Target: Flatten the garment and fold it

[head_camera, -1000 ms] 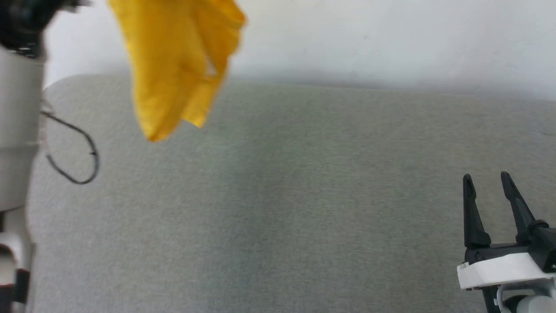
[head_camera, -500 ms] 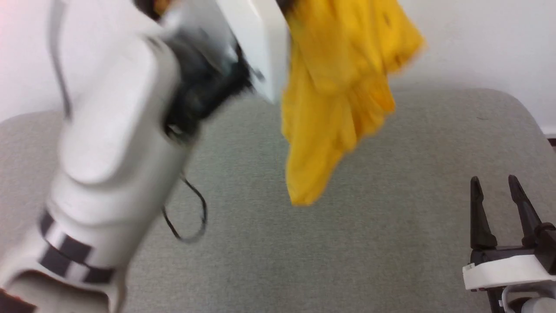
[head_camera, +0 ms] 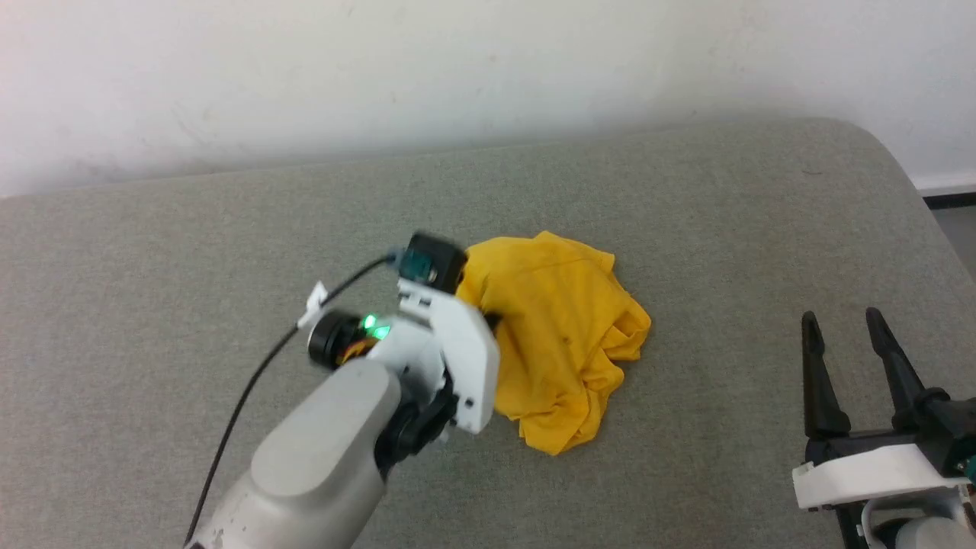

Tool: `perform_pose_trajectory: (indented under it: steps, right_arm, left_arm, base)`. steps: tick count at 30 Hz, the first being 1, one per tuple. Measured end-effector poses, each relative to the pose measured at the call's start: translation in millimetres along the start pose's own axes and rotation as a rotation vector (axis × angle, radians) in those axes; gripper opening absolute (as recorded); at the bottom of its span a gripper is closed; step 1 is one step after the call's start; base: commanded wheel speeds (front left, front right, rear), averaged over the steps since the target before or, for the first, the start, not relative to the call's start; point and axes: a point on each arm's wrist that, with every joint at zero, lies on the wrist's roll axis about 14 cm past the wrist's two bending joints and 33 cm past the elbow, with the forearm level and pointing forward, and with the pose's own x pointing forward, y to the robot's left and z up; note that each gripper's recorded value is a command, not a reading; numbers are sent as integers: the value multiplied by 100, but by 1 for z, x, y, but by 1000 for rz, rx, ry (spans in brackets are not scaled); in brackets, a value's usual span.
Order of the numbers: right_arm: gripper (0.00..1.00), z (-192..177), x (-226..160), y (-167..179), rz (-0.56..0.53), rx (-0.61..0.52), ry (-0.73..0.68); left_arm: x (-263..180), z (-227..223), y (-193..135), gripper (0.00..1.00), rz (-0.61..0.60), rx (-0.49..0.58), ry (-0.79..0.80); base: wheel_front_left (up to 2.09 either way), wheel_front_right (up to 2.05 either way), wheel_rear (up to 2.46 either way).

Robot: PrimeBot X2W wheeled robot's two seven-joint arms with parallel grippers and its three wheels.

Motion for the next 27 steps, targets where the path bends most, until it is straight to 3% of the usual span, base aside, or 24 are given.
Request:
perform_pose_trajectory:
  steps: [3,5,6,11,16,22,27]
  right_arm:
    - [100,-4,2,1,2,1,10]
    - [100,-7,3,1,1,0,19]
    - [100,-9,3,1,0,0,25]
    - [100,-13,7,2,5,-1,34]
    - [100,-9,10,7,20,4,21]
    - [100,0,6,10,30,8,-3]
    - [100,1,-1,11,34,11,-4]
  left_arm:
    - [7,-48,18,0,57,-46,103]
    - [10,-62,28,62,87,-63,124]
    - [12,-66,32,100,100,-74,126]
    - [14,-60,34,100,102,-146,52]
    - [-1,-7,39,100,108,-195,-203]
    - [-56,34,62,100,212,-227,-514]
    - [-115,38,84,100,350,-166,-699]
  base:
    - [0,0,0]
    - [0,0,0]
    - [0,0,0]
    - [0,0,0]
    - [0,0,0]
    - [0,0,0]
    - [0,0,0]
